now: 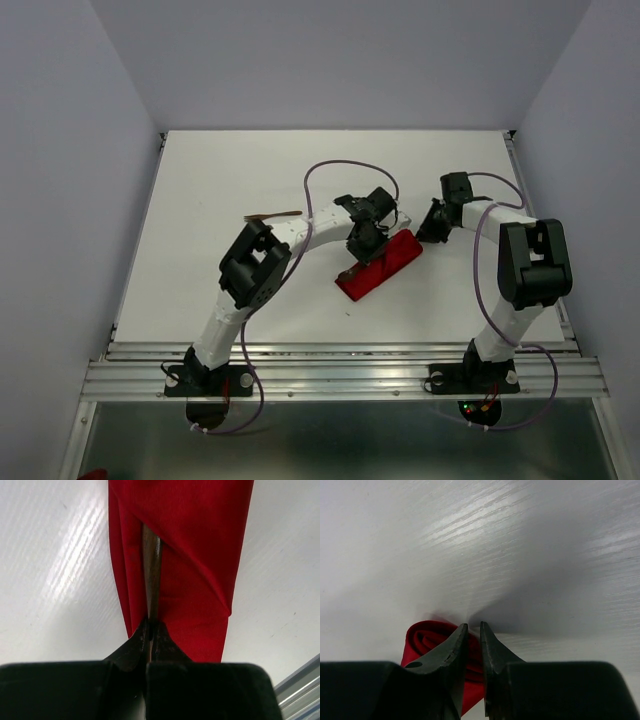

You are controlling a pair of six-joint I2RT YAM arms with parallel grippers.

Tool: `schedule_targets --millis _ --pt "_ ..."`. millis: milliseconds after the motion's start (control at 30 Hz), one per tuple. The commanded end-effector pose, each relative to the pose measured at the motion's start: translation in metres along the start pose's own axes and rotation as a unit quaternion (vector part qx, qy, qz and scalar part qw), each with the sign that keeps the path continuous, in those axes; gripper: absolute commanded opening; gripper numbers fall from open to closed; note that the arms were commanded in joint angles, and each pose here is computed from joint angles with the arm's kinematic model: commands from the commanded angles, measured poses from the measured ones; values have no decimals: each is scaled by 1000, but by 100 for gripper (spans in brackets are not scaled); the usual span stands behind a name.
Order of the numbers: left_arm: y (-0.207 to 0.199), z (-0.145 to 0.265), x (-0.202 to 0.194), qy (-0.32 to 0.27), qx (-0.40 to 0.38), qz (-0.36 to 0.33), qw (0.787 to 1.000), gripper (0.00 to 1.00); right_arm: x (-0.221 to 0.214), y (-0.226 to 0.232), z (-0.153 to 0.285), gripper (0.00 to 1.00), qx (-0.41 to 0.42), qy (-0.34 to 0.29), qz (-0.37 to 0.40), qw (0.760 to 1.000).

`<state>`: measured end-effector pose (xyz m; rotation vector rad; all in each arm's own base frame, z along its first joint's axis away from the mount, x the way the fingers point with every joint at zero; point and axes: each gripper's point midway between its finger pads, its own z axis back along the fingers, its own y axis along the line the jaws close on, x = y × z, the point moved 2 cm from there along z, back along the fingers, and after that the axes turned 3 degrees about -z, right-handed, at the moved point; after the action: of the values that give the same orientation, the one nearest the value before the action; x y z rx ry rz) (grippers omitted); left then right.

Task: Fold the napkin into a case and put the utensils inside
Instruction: Stuff the spoon into the folded napkin.

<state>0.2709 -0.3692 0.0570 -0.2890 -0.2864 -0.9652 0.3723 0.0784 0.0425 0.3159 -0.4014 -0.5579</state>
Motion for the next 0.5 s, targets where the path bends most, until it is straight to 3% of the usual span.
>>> schedule_targets --millis 0,467 --pt "-5 6 24 -25 -12 -6 1000 0 3 8 -1 22 10 3 16 1000" --pt "-9 -5 55 -49 -33 -7 998 0 -4 16 3 22 16 5 27 999"
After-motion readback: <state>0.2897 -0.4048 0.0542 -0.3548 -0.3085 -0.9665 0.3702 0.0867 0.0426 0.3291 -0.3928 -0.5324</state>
